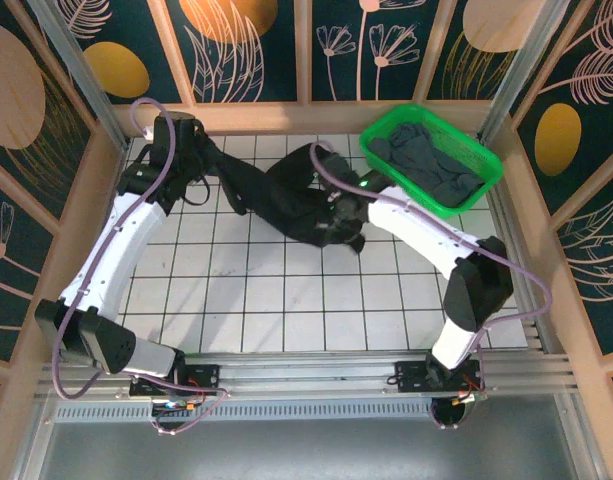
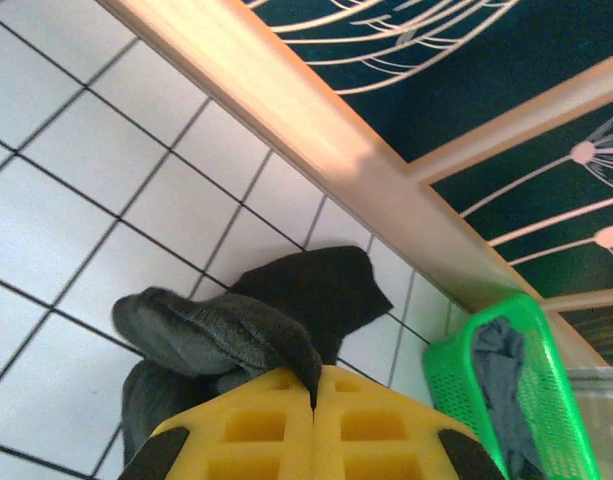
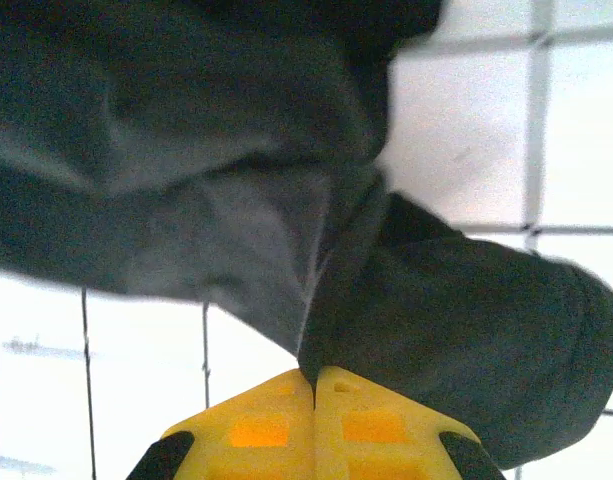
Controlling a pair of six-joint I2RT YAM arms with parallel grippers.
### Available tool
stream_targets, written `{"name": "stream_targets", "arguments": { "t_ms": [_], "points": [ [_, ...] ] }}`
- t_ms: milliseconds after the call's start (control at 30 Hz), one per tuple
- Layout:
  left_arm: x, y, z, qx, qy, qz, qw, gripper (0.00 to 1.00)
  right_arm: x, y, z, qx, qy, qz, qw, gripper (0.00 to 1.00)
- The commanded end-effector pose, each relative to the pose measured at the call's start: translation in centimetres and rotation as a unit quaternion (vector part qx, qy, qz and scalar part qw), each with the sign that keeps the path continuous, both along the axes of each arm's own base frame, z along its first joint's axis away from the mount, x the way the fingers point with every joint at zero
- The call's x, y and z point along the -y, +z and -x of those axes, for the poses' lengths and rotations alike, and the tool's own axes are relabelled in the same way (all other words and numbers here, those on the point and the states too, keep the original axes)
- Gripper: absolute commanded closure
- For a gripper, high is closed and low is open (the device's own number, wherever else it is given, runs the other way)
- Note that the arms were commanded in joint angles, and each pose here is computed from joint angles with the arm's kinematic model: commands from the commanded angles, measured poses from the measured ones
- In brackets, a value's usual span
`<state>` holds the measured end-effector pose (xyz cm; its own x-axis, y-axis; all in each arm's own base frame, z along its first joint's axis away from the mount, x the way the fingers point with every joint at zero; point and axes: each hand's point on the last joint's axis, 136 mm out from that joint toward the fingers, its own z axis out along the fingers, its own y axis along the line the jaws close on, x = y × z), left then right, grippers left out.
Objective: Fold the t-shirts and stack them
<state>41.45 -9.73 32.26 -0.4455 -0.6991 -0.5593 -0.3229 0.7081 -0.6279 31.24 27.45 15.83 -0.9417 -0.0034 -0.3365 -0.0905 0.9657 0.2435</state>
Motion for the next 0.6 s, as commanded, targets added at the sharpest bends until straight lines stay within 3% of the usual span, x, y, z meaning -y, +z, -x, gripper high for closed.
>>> {"name": "stream_targets", "arguments": {
  "t_ms": [0, 167, 233, 400, 467, 567],
  "points": [
    [-2.4, -2.2, 2.6, -0.039, 0.033, -0.037, 0.998, 1.00, -2.1, -6.6, 4.8, -0.119, 0.061, 0.020, 0.991, 1.00],
    [-3.5, -7.5, 6.0, -0.095, 0.039, -0.049, 0.994, 1.00, -6.2, -8.9, 6.0, -0.153, 0.122, -0.007, 0.981, 1.00],
    [-3.9, -8.4, 6.8, -0.106, 0.043, -0.059, 0.992, 1.00, -6.8, -8.8, 5.6, -0.150, 0.125, -0.017, 0.981, 0.96],
    [-4.9, -9.5, 7.7, -0.120, 0.049, -0.088, 0.988, 1.00, -6.5, -7.1, 4.9, -0.116, 0.118, -0.025, 0.986, 0.75],
    [-5.1, -9.7, 7.9, -0.123, 0.051, -0.093, 0.987, 1.00, -4.9, -6.6, 4.8, -0.104, 0.095, -0.018, 0.990, 0.61],
    [-5.2, -10.0, 8.1, -0.123, 0.052, -0.091, 0.987, 1.00, -1.4, -6.7, 5.5, -0.102, 0.042, -0.003, 0.994, 0.52]
  ]
}}
